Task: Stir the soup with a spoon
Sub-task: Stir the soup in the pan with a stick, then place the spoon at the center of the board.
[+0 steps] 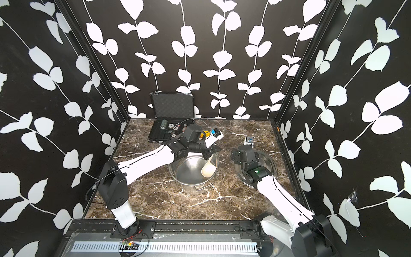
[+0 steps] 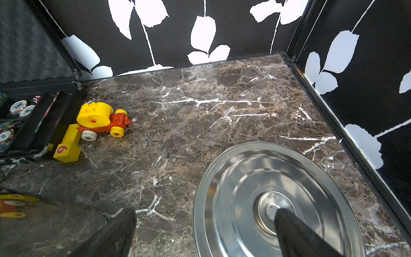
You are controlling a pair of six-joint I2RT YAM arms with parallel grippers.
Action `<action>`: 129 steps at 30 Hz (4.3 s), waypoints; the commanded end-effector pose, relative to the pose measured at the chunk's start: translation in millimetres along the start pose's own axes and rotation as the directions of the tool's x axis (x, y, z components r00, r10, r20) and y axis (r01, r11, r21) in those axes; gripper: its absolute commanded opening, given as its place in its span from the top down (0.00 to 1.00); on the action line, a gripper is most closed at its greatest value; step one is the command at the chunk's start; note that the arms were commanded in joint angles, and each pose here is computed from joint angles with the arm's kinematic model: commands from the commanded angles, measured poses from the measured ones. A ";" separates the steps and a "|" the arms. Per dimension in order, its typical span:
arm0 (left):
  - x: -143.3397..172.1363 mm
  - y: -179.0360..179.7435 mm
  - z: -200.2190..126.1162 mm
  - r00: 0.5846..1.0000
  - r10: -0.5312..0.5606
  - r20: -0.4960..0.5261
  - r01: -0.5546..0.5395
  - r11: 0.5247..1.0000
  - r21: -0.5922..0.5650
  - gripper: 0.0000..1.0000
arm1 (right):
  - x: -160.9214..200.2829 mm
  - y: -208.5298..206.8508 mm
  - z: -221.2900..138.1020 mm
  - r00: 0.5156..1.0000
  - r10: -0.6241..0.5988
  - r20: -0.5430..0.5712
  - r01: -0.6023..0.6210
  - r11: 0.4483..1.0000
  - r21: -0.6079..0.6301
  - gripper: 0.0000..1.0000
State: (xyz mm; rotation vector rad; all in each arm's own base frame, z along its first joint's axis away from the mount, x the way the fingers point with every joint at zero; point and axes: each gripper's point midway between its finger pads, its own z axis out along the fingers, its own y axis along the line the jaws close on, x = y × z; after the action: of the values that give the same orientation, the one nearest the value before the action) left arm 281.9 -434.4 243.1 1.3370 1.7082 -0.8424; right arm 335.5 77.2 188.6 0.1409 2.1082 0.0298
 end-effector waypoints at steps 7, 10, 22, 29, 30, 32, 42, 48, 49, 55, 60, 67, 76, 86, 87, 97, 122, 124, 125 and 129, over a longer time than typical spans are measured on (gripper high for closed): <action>30.4 -53.7 -46.2 0.992 0.102 -0.075 -0.097 0.993 0.068 1.00 | -6.1 0.7 4.1 1.000 0.018 0.020 -0.018 1.000 0.005 0.01; 46.7 -61.2 -60.3 0.987 0.106 -0.117 -0.098 0.993 0.068 1.00 | -8.0 2.2 5.8 1.000 0.019 0.022 -0.019 1.000 0.002 0.01; 71.4 -19.2 -113.0 0.973 0.139 -0.186 -0.169 0.973 -0.155 1.00 | -11.6 10.8 9.7 0.999 0.032 0.007 -0.031 0.999 -0.024 0.01; 50.9 6.7 -125.9 0.968 0.213 -0.135 -0.241 0.938 -0.250 1.00 | -21.7 11.9 -3.0 1.000 0.011 0.018 -0.010 0.999 -0.045 0.01; 45.4 4.7 -127.7 0.960 0.249 -0.125 -0.273 0.931 -0.244 1.00 | -24.9 12.6 -7.6 1.000 0.003 0.015 -0.002 0.999 -0.053 0.01; 37.3 -2.3 -132.7 0.945 0.312 -0.103 -0.327 0.917 -0.227 1.00 | -31.8 14.6 -14.9 1.000 -0.004 0.011 0.005 0.998 -0.067 0.01; 9.5 -59.0 -156.5 0.622 0.775 -0.114 -0.773 0.583 -0.250 1.00 | -60.3 61.5 -60.9 0.996 0.067 -0.056 -0.083 0.932 -0.353 0.01; -0.2 -78.7 -160.5 0.317 0.934 -0.162 -0.903 0.246 -0.352 1.00 | -82.5 133.8 -104.7 0.970 0.154 -0.186 -0.241 0.659 -0.713 0.03; -1.9 -80.6 -159.7 0.272 0.946 -0.175 -0.909 0.193 -0.369 1.00 | -82.3 147.0 -109.5 0.957 0.164 -0.240 -0.290 0.589 -0.754 0.05; 3.5 -98.9 -148.6 -0.029 0.969 -0.247 -0.906 -0.130 -0.404 1.00 | -74.3 215.4 -135.0 0.897 0.149 -0.417 -0.443 0.288 -0.849 0.14; 11.7 -106.4 -144.6 -0.055 0.972 -0.229 -0.911 -0.143 -0.387 1.00 | -63.2 252.5 -151.0 0.896 0.078 -0.436 -0.442 0.216 -0.870 0.17; 11.4 -108.9 -145.4 -0.054 0.973 -0.226 -0.908 -0.142 -0.394 1.00 | -49.1 271.8 -150.8 0.875 0.051 -0.482 -0.482 0.194 -0.854 0.30; 16.8 -103.2 -140.0 -0.016 0.971 -0.238 -0.919 -0.108 -0.379 1.00 | -58.2 266.8 -156.7 0.891 0.088 -0.445 -0.454 0.174 -0.874 0.82; 5.5 -102.5 -137.5 0.110 0.978 -0.177 -0.892 0.019 -0.451 0.70 | -72.2 262.2 -162.5 0.899 0.099 -0.427 -0.436 0.101 -0.894 1.00; -0.3 -100.9 -140.8 0.161 0.974 -0.160 -0.872 0.065 -0.485 0.54 | -77.2 255.9 -160.1 0.901 0.118 -0.417 -0.429 0.104 -0.897 1.00; -48.6 10.0 -225.9 0.860 0.502 0.089 -0.199 0.493 -0.847 0.01 | -91.4 126.4 -116.3 0.962 0.172 -0.214 -0.267 0.400 -0.877 1.00; 232.8 154.4 -379.9 0.858 -0.377 0.348 0.270 -0.246 -0.931 0.01 | 121.3 80.4 53.4 0.822 0.124 -0.555 -0.532 0.514 -0.673 1.00; 240.8 155.0 -377.8 0.860 -0.383 0.338 0.254 -0.253 -0.933 0.01 | 130.8 76.2 57.4 0.810 0.109 -0.576 -0.531 0.553 -0.642 0.96; 244.8 155.7 -376.2 0.860 -0.386 0.333 0.249 -0.253 -0.935 0.01 | 133.5 74.5 58.4 0.807 0.106 -0.581 -0.529 0.566 -0.632 0.94; 258.4 159.7 -368.4 0.859 -0.407 0.309 0.222 -0.247 -0.943 0.01 | 138.7 64.3 62.1 0.807 0.101 -0.581 -0.500 0.641 -0.582 0.75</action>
State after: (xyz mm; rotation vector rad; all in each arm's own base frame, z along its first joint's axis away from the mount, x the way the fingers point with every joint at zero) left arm 334.3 30.7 182.7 -0.2863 2.0043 0.5306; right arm 323.5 164.6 52.4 0.0032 2.3295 1.3439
